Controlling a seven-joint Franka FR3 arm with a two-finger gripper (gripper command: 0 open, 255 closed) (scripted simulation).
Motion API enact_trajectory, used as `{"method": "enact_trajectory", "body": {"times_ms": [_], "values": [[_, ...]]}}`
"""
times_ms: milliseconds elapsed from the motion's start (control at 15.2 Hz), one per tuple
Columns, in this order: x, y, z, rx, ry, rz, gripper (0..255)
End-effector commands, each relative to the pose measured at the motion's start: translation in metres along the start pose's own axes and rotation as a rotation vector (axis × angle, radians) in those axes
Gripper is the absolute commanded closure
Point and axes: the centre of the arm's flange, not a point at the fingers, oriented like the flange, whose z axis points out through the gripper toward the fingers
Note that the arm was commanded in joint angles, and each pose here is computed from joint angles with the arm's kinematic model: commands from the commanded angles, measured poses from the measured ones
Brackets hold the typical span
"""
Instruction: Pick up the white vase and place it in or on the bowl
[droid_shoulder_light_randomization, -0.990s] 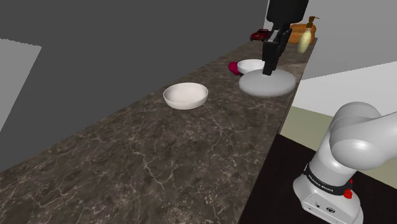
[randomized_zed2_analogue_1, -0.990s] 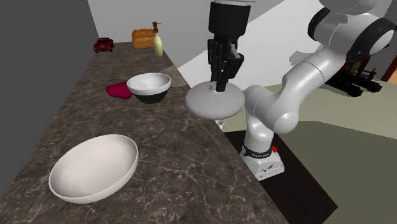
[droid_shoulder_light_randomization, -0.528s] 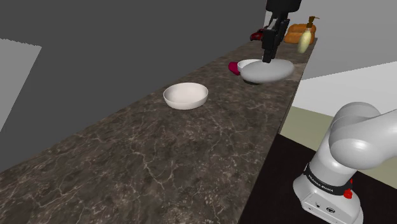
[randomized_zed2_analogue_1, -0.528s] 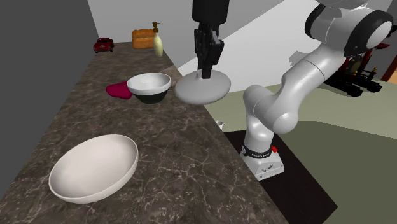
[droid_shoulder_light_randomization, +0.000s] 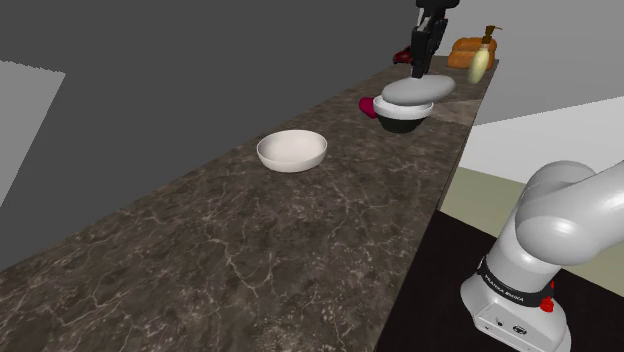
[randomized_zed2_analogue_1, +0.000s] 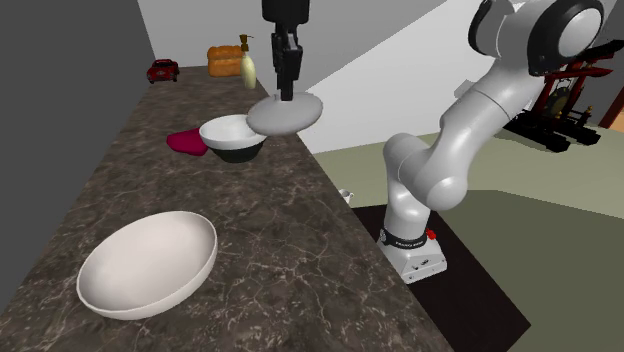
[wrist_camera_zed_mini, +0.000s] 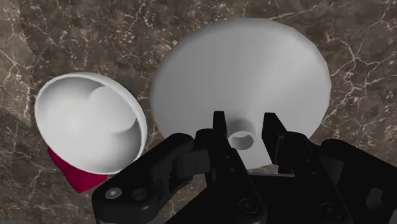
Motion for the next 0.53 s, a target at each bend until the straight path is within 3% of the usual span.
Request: {"method": "enact_trajectory", "body": {"times_ms": [0,462], "values": [[0.01,0.024,-0.001,-0.001,0.0,-0.001,255],[0.045,0.109,-0.003,-0.001,0.0,-0.001,255]]}}
